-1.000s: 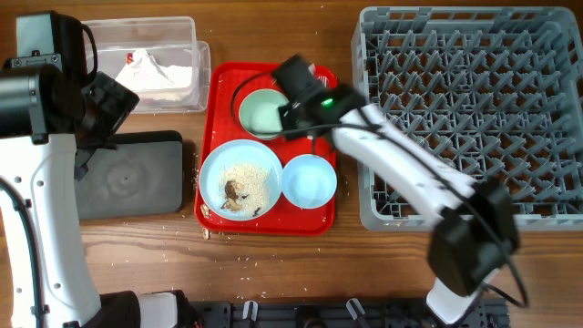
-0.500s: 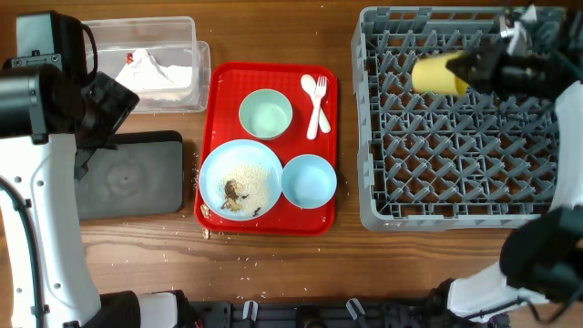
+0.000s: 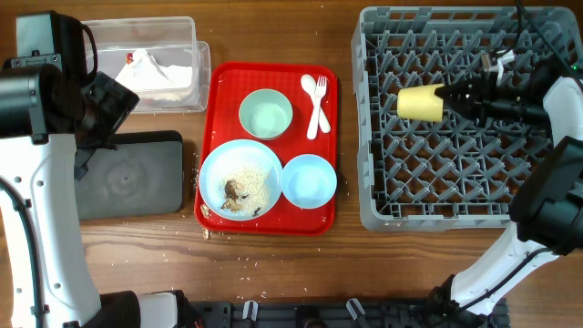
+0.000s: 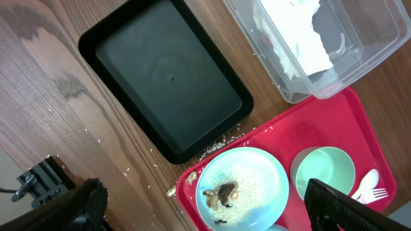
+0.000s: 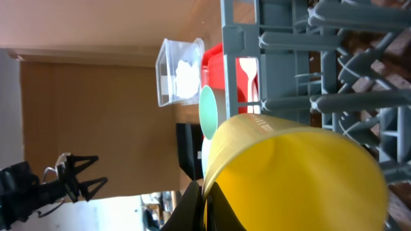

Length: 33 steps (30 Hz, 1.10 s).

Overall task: Sort waste into correct bins and load items into the dishwasher rack
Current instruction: 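Carry the yellow cup to the dish rack and set it down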

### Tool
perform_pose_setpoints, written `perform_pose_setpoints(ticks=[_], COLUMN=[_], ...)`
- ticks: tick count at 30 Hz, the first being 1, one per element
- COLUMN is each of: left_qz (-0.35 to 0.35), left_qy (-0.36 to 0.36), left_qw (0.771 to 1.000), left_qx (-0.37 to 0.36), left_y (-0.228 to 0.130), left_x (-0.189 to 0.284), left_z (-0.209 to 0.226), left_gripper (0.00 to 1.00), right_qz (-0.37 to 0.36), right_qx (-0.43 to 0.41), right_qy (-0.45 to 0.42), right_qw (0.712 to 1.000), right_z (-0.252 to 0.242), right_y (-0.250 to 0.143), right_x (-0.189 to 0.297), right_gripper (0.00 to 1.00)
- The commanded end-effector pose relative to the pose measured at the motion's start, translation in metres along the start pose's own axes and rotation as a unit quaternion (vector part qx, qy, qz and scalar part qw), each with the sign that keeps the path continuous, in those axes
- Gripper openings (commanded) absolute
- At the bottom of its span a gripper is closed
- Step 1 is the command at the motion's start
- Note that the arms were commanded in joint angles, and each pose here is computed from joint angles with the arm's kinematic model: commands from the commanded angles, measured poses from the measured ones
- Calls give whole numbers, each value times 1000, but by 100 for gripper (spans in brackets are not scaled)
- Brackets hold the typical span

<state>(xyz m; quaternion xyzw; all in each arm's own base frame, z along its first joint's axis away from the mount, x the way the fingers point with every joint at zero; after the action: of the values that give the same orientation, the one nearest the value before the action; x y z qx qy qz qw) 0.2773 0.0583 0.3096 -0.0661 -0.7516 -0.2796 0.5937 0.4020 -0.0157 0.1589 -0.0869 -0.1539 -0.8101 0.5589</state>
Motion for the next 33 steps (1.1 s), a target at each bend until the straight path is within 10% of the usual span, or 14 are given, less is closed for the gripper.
perform_pose_setpoints(ticks=[1,12,19,25,33], left_qz=[-1,-1,-1,-1,-1], left_qy=[-1,-1,-1,-1,-1], left_qw=[1000,1000,1000,1000,1000], left_qx=[12,12,12,12,12], left_y=[2,2,2,2,2], left_x=[1,1,1,1,1], left_z=[1,1,1,1,1], left_gripper=[100,100,100,100,100], right_qz=[-13,-18,-45,-136,-146], right_qx=[0,-89,-120,-127,-19], right_qy=[39,-50,-251,-375,-374], right_qw=[999,995,960,908,916], right_z=[-8,-46,-57,-27,32], right_y=[-2,-3,-10,-9,-11], right_x=[-3,8,48,96,78], right_gripper=[4,5,4,32,32])
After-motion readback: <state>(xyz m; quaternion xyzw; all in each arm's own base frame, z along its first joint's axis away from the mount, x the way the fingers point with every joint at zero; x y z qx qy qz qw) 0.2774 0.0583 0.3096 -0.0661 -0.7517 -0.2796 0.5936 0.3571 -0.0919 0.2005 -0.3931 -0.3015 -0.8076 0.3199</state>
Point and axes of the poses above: each gripper's point midway between its finger pads, its own x axis back along the fingers, its own z axis along the line the jaws close on, y = z × x, the point moved 1 cm from there along x, back along the fingers, and after that the axes turned 4 degrees about x, right-handed, at the moved point
